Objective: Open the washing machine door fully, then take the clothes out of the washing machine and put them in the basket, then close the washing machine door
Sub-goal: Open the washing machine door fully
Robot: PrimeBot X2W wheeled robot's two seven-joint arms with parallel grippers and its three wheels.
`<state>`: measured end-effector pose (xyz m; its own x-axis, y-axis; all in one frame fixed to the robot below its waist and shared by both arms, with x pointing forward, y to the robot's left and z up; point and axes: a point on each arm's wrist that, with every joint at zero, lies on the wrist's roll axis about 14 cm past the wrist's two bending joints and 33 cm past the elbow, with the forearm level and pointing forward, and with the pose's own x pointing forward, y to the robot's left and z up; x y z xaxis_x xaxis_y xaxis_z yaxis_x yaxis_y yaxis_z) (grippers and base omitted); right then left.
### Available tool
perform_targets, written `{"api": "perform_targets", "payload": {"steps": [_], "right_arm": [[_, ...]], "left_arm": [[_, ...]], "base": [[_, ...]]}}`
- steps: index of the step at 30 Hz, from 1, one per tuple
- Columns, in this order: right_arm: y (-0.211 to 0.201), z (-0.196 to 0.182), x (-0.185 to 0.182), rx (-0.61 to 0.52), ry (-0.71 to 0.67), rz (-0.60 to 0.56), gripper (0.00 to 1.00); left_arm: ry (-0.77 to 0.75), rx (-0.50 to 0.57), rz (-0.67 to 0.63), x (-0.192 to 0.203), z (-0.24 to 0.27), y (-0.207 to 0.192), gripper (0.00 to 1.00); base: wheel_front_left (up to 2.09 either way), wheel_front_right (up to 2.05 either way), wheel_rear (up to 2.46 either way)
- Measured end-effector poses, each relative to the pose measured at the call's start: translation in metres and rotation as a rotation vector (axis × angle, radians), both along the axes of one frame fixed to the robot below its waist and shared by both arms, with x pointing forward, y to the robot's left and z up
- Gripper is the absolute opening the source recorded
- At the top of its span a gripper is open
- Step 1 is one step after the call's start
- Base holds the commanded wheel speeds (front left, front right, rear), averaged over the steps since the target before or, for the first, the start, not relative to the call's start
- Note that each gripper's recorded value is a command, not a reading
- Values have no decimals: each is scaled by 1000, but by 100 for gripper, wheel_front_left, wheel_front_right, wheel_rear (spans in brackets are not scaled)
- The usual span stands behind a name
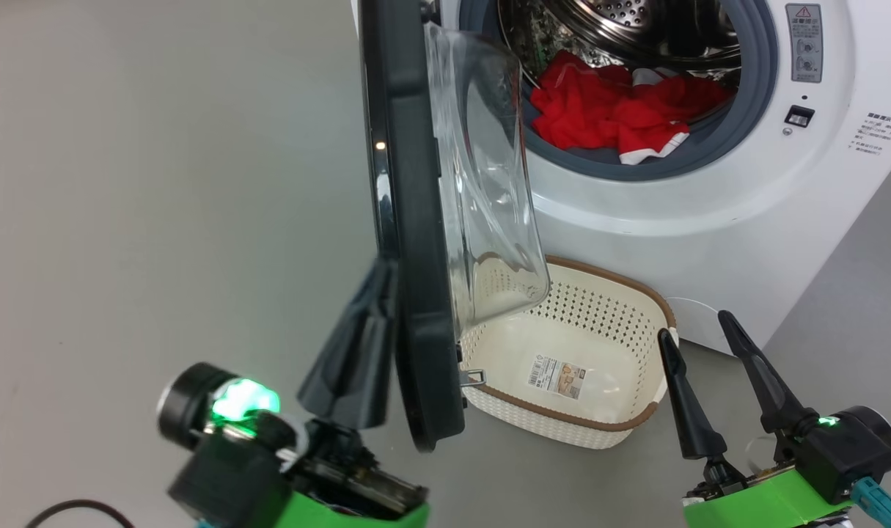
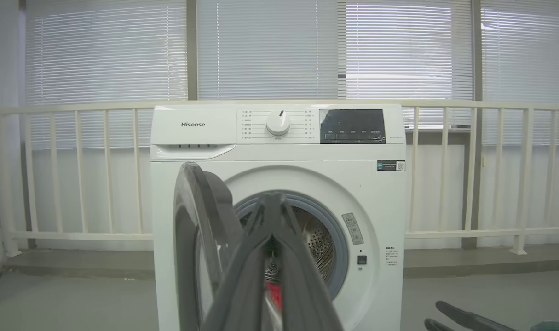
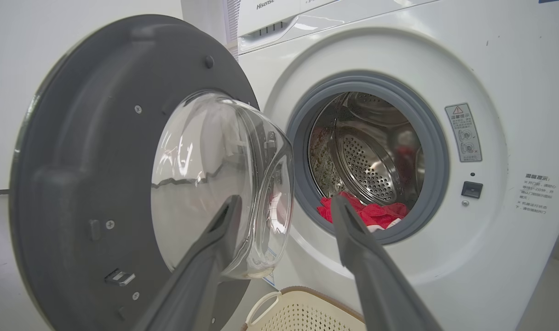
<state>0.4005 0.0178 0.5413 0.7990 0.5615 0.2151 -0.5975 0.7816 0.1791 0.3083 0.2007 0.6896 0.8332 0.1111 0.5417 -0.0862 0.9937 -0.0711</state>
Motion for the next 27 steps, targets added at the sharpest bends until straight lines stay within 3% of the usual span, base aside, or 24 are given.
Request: {"api": "perform_targets", "payload": {"steps": [7, 14, 27], "right_arm": [[-2, -2, 1, 2, 6, -7, 100], [-4, -3, 2, 4, 10, -13, 100], [-12, -4, 3, 6, 14, -33, 100]], "left_arm": [[67, 44, -155, 10, -7, -44, 0], [212, 46, -222, 24, -44, -62, 0], [451, 35, -187, 45, -117, -53, 0]], "base": [[0, 0, 0], [0, 0, 0], [0, 0, 0]]}}
